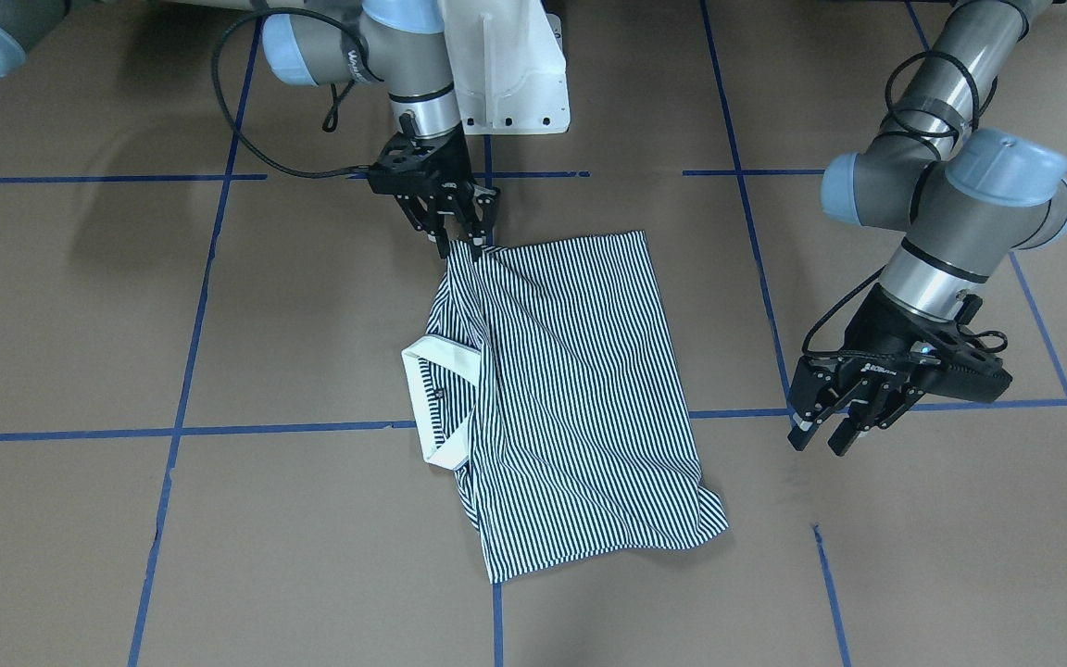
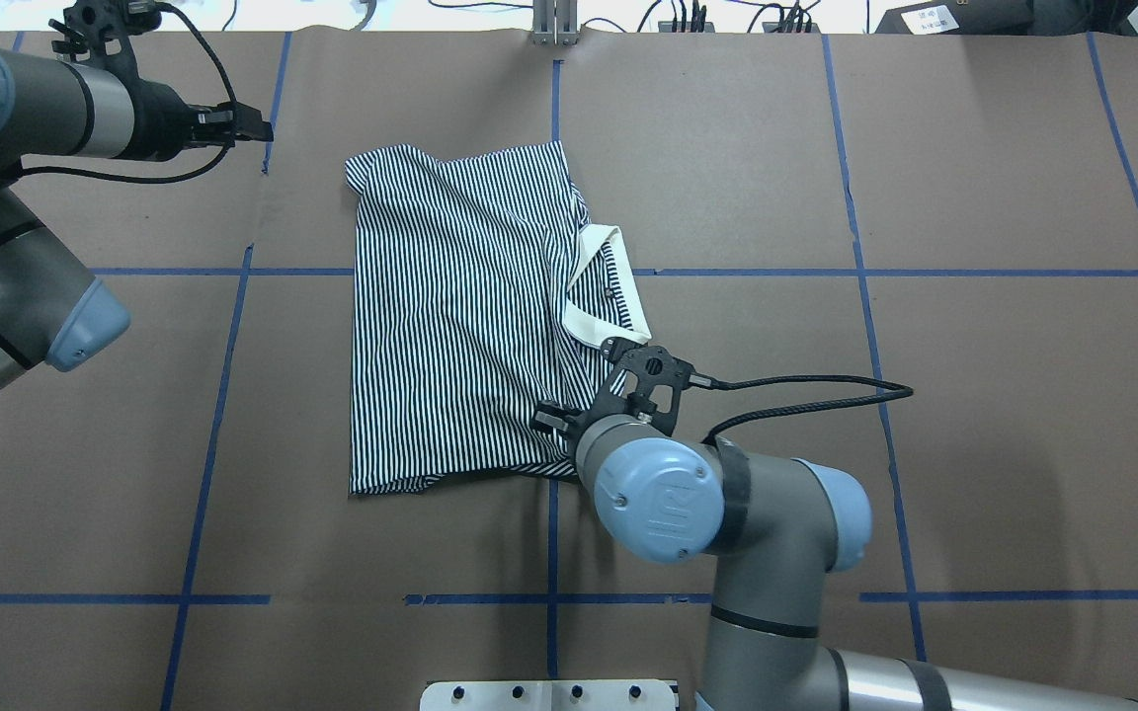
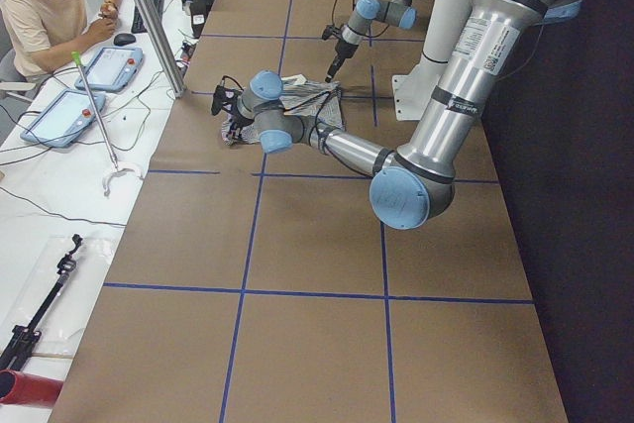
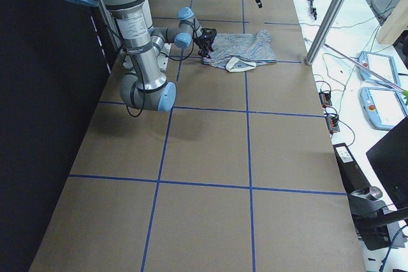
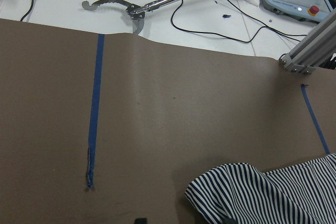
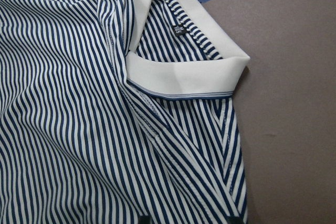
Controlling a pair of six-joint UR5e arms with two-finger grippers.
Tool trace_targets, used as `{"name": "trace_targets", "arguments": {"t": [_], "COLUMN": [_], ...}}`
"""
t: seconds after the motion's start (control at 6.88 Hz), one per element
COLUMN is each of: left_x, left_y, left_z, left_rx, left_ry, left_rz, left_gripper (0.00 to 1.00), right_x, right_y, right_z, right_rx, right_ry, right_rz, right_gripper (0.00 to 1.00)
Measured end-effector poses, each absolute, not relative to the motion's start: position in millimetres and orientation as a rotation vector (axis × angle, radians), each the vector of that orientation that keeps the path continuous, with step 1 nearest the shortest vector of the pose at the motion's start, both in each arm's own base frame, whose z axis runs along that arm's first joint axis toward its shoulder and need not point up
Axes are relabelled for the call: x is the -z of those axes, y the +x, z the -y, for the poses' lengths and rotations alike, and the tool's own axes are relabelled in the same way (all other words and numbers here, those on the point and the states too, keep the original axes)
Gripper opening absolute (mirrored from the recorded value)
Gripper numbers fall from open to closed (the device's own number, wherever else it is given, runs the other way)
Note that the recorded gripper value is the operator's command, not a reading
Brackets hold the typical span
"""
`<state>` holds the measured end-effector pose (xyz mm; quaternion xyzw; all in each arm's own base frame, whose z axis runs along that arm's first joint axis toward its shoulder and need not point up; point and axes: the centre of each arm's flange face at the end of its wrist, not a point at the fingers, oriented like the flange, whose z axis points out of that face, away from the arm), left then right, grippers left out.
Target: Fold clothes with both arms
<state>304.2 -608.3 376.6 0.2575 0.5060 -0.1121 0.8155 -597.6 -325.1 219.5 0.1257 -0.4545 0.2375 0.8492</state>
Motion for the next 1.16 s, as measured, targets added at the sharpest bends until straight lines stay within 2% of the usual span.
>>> {"name": "trace_targets", "arguments": {"t": [1.16], "left_x": [-379.4], "left_y": [305.2], "left_z": [606.1], "left_rx": [0.266], "left_ry": [0.529], "left_rz": [-1.086], "left_gripper": [0.58], "right_x": [-230.1], "right_y": [-600.3], "right_z": [330.0], "right_rx": [-0.529], "right_ry": [0.147], "right_rz": [0.9], "right_gripper": [0.71]}}
